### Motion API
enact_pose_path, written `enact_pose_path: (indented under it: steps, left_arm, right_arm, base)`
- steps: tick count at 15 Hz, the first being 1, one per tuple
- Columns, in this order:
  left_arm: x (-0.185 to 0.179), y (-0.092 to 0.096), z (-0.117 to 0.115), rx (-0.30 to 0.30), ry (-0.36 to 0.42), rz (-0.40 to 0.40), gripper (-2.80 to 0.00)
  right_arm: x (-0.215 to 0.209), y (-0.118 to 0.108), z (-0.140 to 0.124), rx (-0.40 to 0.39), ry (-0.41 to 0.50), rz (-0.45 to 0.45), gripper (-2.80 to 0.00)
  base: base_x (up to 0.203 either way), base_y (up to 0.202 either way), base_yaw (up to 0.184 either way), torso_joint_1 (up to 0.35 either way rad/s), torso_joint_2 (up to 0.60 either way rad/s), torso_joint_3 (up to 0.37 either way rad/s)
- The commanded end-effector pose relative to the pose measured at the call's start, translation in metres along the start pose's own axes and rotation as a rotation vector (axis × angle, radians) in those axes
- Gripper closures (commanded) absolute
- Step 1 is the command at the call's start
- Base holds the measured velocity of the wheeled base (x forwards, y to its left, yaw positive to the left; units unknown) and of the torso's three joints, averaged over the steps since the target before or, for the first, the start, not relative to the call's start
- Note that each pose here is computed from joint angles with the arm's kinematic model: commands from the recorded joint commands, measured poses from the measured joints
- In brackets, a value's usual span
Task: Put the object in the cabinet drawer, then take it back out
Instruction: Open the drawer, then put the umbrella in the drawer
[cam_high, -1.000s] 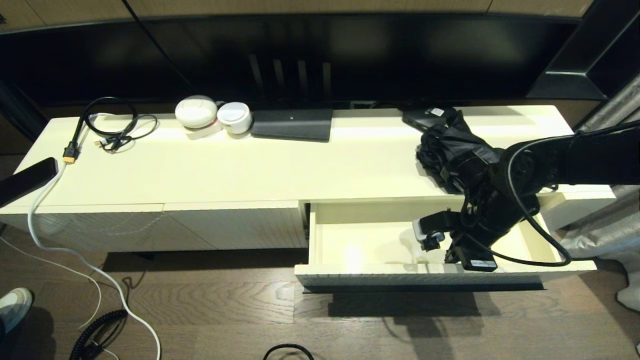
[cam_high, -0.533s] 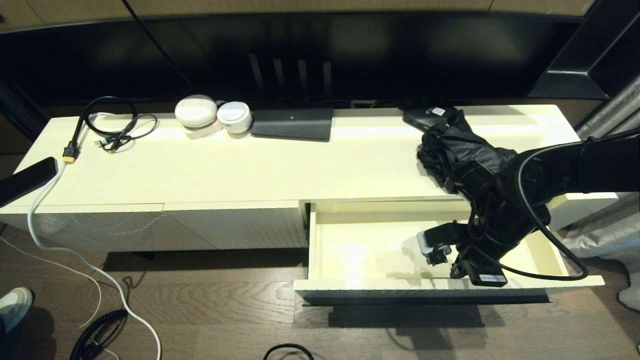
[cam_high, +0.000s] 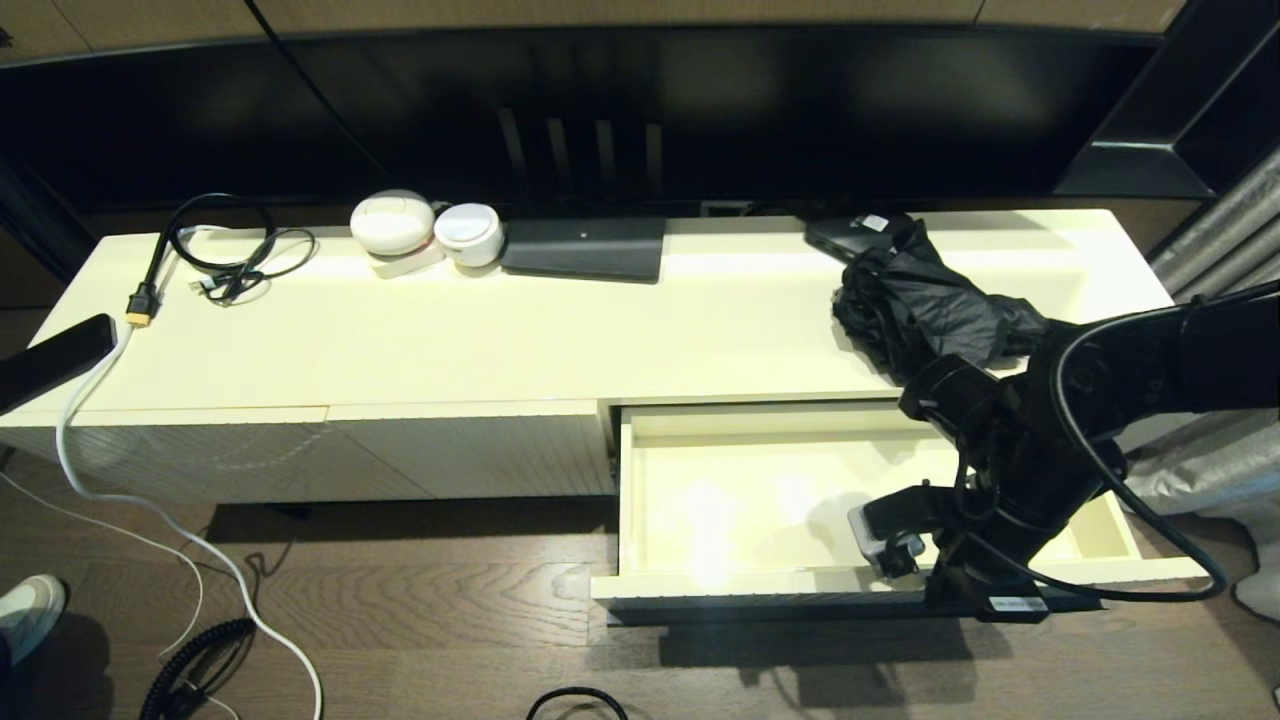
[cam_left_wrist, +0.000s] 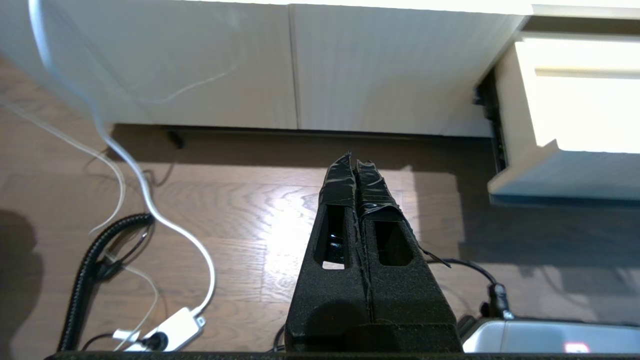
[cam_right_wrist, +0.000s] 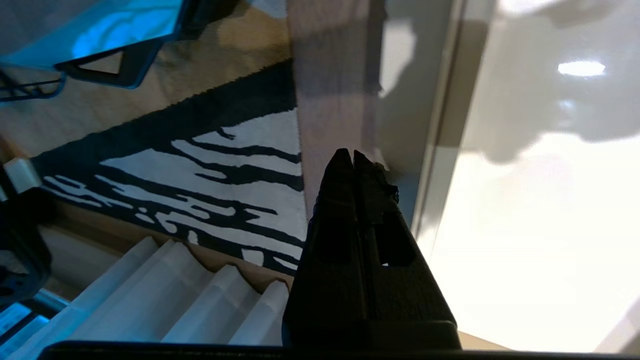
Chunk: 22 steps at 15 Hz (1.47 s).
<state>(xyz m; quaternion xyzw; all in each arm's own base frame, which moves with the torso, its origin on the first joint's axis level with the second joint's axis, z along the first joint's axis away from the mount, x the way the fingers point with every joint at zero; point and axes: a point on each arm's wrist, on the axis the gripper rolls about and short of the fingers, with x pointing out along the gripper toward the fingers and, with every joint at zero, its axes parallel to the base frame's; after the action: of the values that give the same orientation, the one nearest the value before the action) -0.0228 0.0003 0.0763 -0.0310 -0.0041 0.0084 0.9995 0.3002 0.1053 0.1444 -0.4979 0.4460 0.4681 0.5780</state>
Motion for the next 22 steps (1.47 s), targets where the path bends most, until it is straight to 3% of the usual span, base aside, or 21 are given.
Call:
enact_pose_path:
  steps: [1, 4, 9, 12, 15, 22]
  left_arm:
    - [0.000, 0.000, 0.000, -0.001, 0.000, 0.001, 0.00]
    - [0.000, 0.000, 0.000, -0.001, 0.000, 0.001, 0.00]
    - [0.000, 0.000, 0.000, -0.001, 0.000, 0.001, 0.00]
    - [0.000, 0.000, 0.000, -0.001, -0.001, 0.000, 0.00]
    - [0.000, 0.000, 0.000, -0.001, 0.000, 0.000, 0.00]
    - [0.000, 0.000, 0.000, -0.001, 0.000, 0.001, 0.00]
  right_arm:
    - [-0.010, -0.001, 0.000, -0.011, -0.020, -0.058, 0.00]
    - [-0.056, 0.011, -0.003, -0.013, -0.065, -0.180, 0.00]
    - [-0.152, 0.069, -0.025, -0.029, -0.110, -0.328, 0.00]
    - [-0.177, 0.081, -0.047, -0.010, -0.080, -0.434, 0.00]
    - [-0.182, 0.074, -0.050, 0.009, -0.052, -0.526, 0.00]
    - [-0.166, 0.028, -0.047, -0.036, -0.056, -0.744, 0.00]
  base:
    - [0.000, 0.000, 0.000, 0.000, 0.00, 0.000]
    - [0.000, 0.000, 0.000, 0.000, 0.00, 0.000]
    - [0.000, 0.000, 0.000, 0.000, 0.00, 0.000]
    - [0.000, 0.000, 0.000, 0.000, 0.00, 0.000]
    - [0.000, 0.000, 0.000, 0.000, 0.00, 0.000]
    - [0.000, 0.000, 0.000, 0.000, 0.00, 0.000]
